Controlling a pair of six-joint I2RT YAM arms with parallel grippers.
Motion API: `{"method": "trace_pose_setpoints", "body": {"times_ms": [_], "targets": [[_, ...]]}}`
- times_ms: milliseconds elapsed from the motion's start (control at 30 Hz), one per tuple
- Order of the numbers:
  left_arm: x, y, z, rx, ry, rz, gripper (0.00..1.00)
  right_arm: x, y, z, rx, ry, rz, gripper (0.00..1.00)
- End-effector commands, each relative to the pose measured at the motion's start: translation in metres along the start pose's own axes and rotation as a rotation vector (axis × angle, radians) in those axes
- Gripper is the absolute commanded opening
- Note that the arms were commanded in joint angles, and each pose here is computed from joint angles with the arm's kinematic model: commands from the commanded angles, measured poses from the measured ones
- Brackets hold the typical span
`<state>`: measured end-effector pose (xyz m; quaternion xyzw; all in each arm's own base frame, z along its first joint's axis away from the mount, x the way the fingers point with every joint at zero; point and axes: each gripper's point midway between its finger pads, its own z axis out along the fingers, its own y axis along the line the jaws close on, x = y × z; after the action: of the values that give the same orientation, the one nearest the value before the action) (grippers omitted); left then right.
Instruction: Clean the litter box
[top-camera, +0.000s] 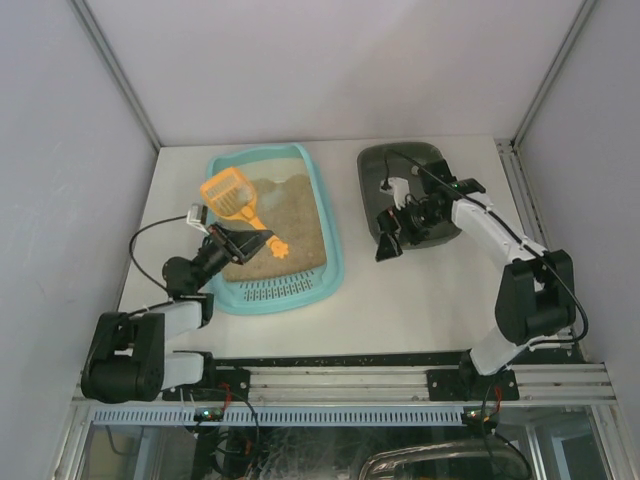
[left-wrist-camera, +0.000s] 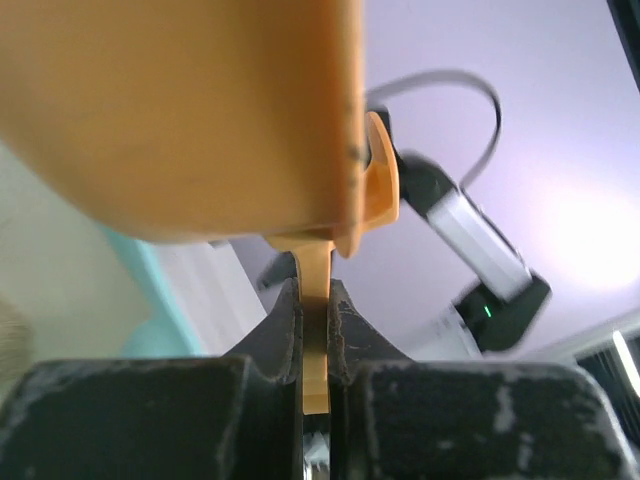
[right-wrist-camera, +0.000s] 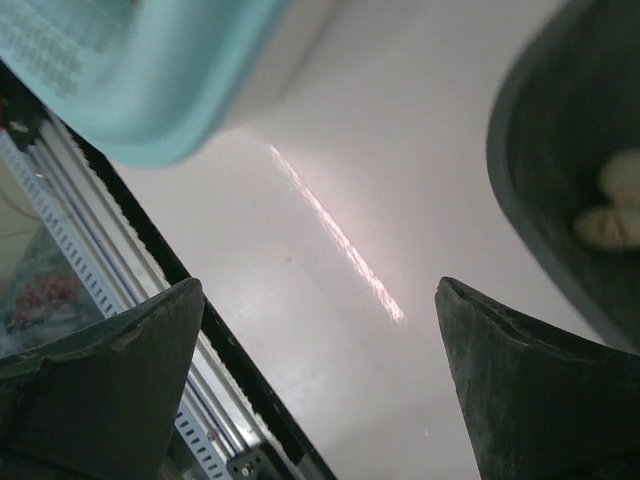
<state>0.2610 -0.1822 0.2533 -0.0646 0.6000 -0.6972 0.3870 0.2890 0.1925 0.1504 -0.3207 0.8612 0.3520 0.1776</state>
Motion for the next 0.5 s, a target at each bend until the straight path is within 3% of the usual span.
{"method": "trace_pose_setpoints", "body": {"times_ms": [0, 67, 300, 400, 467], "targets": [[-0.029, -0.007, -0.023, 0.014, -0.186, 0.082, 0.0, 0.021, -0.02, -0.026, 0.226, -0.007, 0.031, 1.0], [-0.027, -0.012, -0.015, 0.035, -0.122, 0.056, 0.0, 0.03, -0.029, -0.037, 0.267, -0.029, 0.014, 1.0], [-0.044, -0.019, -0.004, 0.056, -0.147, 0.098, 0.0, 0.055, -0.058, -0.067, 0.237, -0.132, 0.192, 1.0], [-0.031, -0.018, 0.018, 0.082, -0.022, 0.066, 0.0, 0.064, -0.084, -0.074, 0.312, -0.136, 0.206, 1.0], [-0.044, 0.001, 0.009, 0.026, -0.117, 0.043, 0.0, 0.068, -0.097, -0.076, 0.368, -0.116, 0.2, 1.0]]}}
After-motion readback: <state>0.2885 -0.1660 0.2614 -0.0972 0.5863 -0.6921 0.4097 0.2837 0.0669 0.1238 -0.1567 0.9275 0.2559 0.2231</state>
